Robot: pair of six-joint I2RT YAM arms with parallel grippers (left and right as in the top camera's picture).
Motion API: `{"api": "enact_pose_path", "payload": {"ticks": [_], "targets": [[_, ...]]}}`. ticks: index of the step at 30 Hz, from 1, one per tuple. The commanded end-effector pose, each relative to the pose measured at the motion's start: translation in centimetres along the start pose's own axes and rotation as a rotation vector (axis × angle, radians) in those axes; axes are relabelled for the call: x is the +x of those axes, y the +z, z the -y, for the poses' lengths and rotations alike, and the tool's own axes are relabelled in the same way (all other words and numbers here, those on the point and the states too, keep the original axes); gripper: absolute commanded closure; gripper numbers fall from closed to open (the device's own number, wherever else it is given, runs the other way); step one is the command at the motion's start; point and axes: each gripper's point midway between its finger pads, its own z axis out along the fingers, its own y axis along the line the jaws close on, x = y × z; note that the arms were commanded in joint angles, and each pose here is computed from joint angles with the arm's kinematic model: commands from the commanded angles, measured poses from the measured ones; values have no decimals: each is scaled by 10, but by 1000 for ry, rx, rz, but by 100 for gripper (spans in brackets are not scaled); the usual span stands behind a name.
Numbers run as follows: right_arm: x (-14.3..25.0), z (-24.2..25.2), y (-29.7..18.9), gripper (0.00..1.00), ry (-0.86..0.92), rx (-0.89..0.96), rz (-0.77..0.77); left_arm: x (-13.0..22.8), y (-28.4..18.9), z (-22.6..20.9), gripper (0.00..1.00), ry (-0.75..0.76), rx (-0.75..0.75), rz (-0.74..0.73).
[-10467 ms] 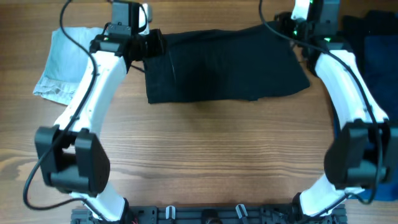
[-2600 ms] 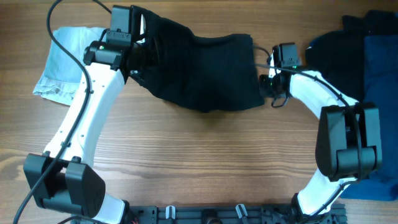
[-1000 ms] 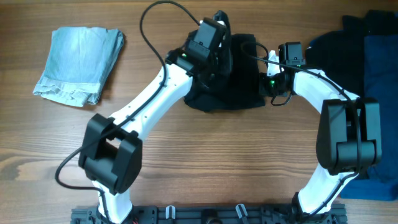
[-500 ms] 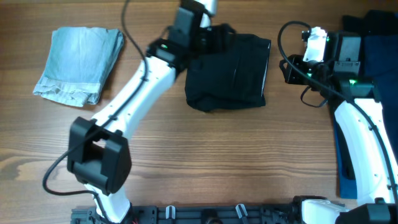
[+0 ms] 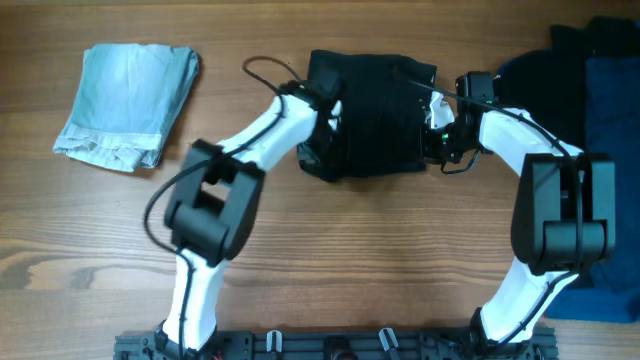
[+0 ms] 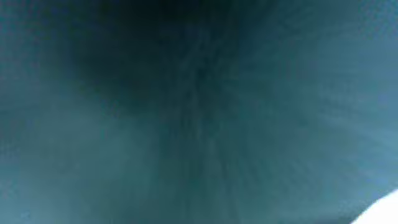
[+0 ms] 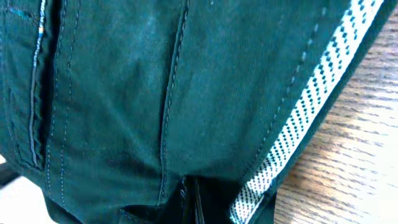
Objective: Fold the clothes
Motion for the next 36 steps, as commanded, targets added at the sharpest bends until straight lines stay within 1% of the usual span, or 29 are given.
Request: {"api": "enact_pose_path", "payload": {"ticks": [1, 2, 4, 6, 8, 10, 12, 14, 15, 16, 18, 20, 21, 23, 26, 28, 30, 32, 33, 34, 36], "targets": [[21, 15, 23, 96, 17, 44, -86, 11, 21, -2, 96, 8, -15, -57], [15, 10, 15, 96, 7, 43, -69, 8, 16, -3, 96, 11, -22, -38], [-18, -19, -28, 96, -64, 27, 58, -8, -15, -2, 96, 26, -56, 68], [-44, -49, -75, 96, -145, 17, 202, -28, -77, 15, 96, 60, -47, 242], [-60, -69, -107, 96, -198, 9, 320, -37, -127, 33, 96, 89, 1, 379], [-77, -83, -130, 95, -231, -4, 430, -43, -159, 47, 96, 112, 52, 474], [-98, -87, -135, 96, -275, -10, 512, -51, -157, 51, 95, 115, 67, 498], [-114, -86, -131, 96, -297, -14, 559, -53, -137, 55, 96, 93, 90, 459], [-127, -84, -125, 96, -294, -23, 592, -53, -125, 59, 96, 100, 112, 429], [-140, -79, -114, 96, -304, -28, 621, -53, -101, 61, 96, 104, 121, 386], [-157, -64, -86, 96, -295, -37, 639, -53, -66, 52, 96, 93, 90, 325], [-166, -49, -60, 96, -277, -44, 644, -51, -46, 45, 96, 84, 70, 290], [-170, -35, -36, 96, -270, -45, 641, -50, -31, 40, 96, 76, 54, 261], [-171, -12, 1, 95, -257, -32, 626, -47, -17, 33, 96, 68, 38, 233], [-169, 14, 32, 94, -233, 12, 621, -45, -2, 27, 96, 61, 19, 208], [-174, 14, 30, 94, -246, 11, 649, -43, 8, 21, 96, 57, 1, 188], [-197, -7, 3, 95, -227, -62, 771, -43, 2, 22, 96, 63, 2, 191], [-211, -42, -41, 96, -266, -155, 867, -57, -38, 37, 96, 92, 43, 277], [-214, -57, -60, 95, -276, -188, 891, -61, -58, 43, 96, 99, 63, 319], [-213, -75, -80, 95, -312, -227, 904, -65, -83, 49, 96, 115, 82, 375], [-192, -106, -105, 95, -314, -325, 819, -80, -126, 44, 96, 105, 22, 523]]}}
